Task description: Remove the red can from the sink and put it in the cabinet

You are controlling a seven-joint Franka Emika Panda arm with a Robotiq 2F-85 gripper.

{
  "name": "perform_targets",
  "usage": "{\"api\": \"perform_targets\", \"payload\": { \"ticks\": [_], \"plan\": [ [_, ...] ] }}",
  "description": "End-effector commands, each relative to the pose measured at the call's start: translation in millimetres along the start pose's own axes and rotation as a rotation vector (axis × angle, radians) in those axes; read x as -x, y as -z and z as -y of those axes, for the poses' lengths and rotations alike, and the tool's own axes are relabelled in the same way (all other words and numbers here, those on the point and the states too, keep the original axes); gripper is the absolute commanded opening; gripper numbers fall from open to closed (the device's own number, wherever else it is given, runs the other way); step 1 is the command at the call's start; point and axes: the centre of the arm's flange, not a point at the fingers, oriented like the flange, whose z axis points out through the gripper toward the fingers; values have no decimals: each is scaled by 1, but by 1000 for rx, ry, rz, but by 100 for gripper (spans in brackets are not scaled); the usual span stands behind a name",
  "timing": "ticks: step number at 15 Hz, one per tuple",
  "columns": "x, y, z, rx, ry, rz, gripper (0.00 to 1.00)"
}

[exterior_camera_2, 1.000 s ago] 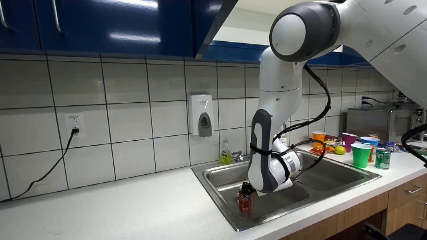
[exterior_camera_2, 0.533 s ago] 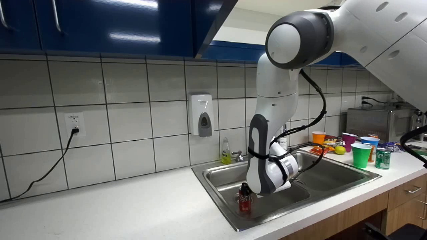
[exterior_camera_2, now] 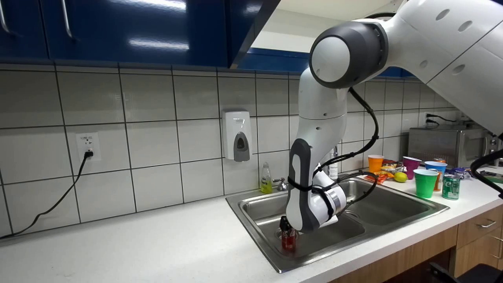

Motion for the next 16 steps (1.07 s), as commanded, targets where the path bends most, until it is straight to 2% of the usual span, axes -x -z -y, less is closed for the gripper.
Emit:
{"api": "perform_targets", "payload": {
  "ticks": [1,16],
  "plan": [
    [-3,-8,6,-2,15,-21,100],
    [-13,-37,18,20,28,-39,100]
  ]
}}
